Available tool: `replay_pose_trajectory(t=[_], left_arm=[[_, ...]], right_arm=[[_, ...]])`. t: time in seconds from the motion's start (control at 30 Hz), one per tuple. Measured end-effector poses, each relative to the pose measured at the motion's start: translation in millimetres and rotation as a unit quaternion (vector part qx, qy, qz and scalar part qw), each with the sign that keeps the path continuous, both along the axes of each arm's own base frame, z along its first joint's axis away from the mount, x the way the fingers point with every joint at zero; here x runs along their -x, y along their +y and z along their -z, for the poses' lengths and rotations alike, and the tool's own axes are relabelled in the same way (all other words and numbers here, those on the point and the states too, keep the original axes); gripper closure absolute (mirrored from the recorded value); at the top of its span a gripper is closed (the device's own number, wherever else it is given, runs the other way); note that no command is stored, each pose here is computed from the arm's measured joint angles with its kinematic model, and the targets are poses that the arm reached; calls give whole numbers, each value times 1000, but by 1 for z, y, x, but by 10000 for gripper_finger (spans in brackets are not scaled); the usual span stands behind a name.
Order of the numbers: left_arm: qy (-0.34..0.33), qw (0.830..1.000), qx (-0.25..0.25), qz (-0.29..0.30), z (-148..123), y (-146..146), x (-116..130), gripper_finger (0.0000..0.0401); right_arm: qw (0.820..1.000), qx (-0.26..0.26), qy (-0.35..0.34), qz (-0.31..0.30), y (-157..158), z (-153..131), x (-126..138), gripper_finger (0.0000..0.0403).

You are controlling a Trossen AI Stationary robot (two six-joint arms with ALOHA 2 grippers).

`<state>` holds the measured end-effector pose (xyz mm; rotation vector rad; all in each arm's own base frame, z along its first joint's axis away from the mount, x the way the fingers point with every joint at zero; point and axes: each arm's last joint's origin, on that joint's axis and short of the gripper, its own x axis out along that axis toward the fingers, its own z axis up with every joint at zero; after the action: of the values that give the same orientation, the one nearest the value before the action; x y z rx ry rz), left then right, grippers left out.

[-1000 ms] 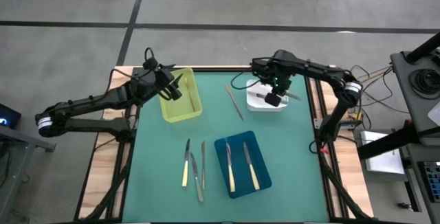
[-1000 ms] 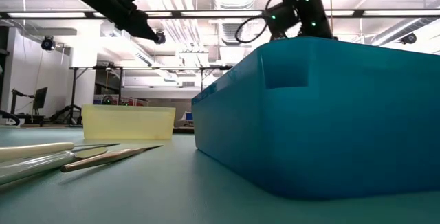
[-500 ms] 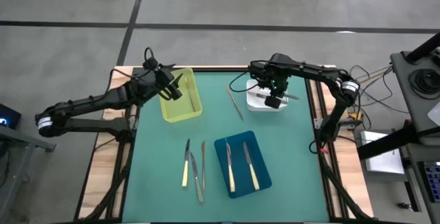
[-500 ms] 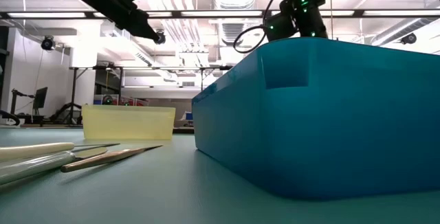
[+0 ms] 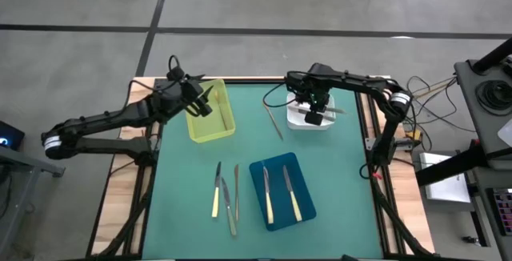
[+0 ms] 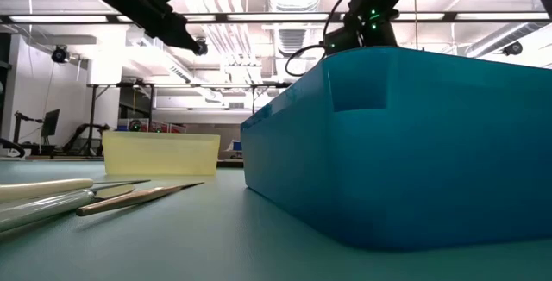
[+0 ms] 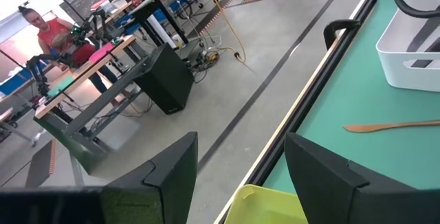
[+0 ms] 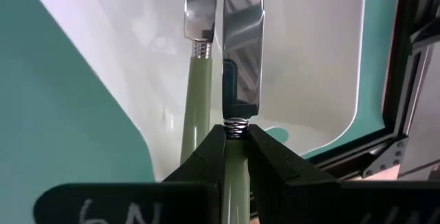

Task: Sort silverware by color (type)
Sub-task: Put the top green knife into the white bin

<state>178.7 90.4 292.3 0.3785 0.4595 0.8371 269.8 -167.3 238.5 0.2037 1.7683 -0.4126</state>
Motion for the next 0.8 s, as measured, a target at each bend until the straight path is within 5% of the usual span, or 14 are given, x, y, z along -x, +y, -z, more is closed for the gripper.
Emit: replay_pose_trajectory(t=[0.8], left_arm=[[8,1000,-7,3,4,3,-7,201]], right_arm=[[999,14,-35,-1,-4,3,-7,374]])
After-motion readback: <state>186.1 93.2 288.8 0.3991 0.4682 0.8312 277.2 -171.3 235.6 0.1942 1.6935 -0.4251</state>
